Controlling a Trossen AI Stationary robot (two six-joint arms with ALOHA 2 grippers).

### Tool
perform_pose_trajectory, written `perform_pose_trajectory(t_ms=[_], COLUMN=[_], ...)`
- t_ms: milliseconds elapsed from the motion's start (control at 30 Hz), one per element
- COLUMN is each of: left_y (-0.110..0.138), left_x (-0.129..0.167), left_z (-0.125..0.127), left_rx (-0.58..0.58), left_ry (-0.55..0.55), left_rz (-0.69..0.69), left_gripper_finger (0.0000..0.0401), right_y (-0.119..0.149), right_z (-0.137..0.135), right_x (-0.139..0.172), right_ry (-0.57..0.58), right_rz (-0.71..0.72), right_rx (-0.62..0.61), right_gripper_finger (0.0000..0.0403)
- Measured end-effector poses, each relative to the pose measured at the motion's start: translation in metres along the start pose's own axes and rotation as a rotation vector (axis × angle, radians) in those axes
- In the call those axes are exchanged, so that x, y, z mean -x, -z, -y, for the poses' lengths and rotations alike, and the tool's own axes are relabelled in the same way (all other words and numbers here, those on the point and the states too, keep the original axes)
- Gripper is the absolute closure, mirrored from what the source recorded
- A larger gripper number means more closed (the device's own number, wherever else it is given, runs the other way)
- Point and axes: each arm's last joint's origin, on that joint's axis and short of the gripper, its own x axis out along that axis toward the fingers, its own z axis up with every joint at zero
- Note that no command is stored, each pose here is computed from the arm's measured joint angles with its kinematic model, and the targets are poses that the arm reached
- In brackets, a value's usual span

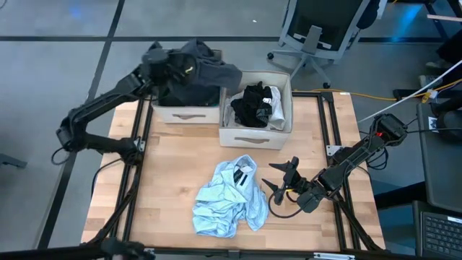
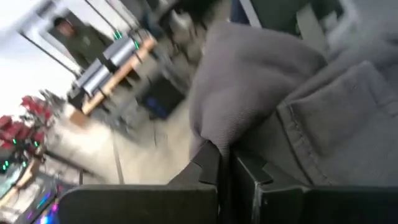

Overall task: Sort clothes
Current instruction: Put the gray shorts into the left laundry organizer

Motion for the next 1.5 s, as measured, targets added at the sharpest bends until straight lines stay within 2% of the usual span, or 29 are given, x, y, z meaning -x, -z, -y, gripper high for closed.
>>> perform_pose_trajectory(t_ms=[367, 667, 767, 1000, 1267, 1500], left_y=[0.057, 0.118, 0.131, 0.143, 0.145, 0.146], left_x=[-0.056, -0.086, -0.093, -0.103, -0.106, -0.106], left_z=[0.04, 0.081, 0.093, 0.108, 0.112, 0.112], left_rx=[-0.086, -0.113, -0.121, -0.083, -0.015, -0.012], left_ry=[0.093, 0.192, 0.222, 0.296, 0.299, 0.297], left_rz=[-0.338, -0.547, -0.6, -0.645, -0.653, -0.657], left_gripper_finger=[0.0398, 0.0397, 0.0398, 0.0391, 0.0383, 0.031], right_y=[0.0, 0.0, 0.0, 0.0, 0.0, 0.0], right_z=[0.0, 0.0, 0.0, 0.0, 0.0, 0.0], right_x=[0.0, 0.0, 0.0, 0.0, 0.0, 0.0], right_ry=[0.0, 0.002, 0.002, 0.002, -0.005, -0.007], right_rz=[0.0, -0.002, -0.002, -0.002, -0.007, -0.008], right_rx=[0.001, 0.005, 0.005, 0.005, 0.005, 0.004], right_gripper_finger=[0.0087, 0.0087, 0.0087, 0.0087, 0.0087, 0.0087])
